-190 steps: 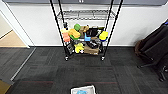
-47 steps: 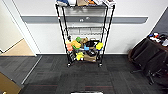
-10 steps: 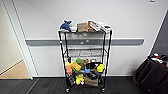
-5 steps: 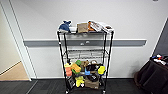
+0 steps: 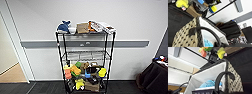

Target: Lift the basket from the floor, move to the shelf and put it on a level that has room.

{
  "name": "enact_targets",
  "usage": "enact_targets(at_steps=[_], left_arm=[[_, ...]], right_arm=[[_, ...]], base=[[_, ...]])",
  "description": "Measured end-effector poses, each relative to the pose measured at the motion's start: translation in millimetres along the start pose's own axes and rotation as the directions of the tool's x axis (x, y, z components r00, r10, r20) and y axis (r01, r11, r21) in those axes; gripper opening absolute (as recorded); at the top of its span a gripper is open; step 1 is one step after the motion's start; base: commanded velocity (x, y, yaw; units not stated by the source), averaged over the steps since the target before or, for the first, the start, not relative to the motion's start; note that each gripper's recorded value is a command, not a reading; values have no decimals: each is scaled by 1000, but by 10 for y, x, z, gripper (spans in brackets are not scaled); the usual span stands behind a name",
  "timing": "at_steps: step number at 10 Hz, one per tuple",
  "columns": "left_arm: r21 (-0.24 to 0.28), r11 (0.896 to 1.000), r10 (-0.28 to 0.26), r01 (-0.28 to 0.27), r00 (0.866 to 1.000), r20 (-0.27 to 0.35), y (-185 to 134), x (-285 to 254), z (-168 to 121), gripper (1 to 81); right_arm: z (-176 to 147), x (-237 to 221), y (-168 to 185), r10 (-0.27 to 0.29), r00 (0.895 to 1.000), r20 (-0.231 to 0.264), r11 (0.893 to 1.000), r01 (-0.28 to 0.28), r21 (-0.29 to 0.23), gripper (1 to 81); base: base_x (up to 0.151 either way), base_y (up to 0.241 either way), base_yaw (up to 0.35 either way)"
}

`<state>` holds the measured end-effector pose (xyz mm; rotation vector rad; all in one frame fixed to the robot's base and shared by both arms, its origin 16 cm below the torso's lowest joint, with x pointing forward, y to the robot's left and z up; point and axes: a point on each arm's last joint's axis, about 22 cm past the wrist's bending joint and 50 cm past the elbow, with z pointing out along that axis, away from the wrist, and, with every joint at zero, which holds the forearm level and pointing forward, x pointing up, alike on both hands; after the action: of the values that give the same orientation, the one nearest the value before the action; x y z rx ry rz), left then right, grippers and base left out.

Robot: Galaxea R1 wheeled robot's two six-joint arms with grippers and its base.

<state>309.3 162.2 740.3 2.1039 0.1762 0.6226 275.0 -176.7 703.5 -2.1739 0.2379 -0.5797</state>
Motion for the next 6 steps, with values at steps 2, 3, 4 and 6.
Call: enact_targets(at_steps=[2, 3, 4, 6], left_arm=[[-1, 1000, 0, 0, 1000, 1, 7, -7, -1, 10], [-1, 1000, 0, 0, 1000, 0, 7, -6, -1, 10], [-1, 1000, 0, 0, 1000, 1, 6, -8, 0, 10], [0, 1000, -1, 1, 1000, 2, -2, -27, -5, 10]], right_arm=[[-3, -4, -2, 0, 1000, 0, 1000, 0, 0, 10], [-5, 0, -1, 0, 1000, -1, 1000, 0, 0, 10], [-4, 1, -2, 0, 1000, -1, 1000, 0, 0, 10], [-4, 2, -8, 1, 1000, -1, 1000, -1, 2, 10]], base=[[132, 0, 0], [132, 0, 0], [132, 0, 0], [128, 0, 0]])
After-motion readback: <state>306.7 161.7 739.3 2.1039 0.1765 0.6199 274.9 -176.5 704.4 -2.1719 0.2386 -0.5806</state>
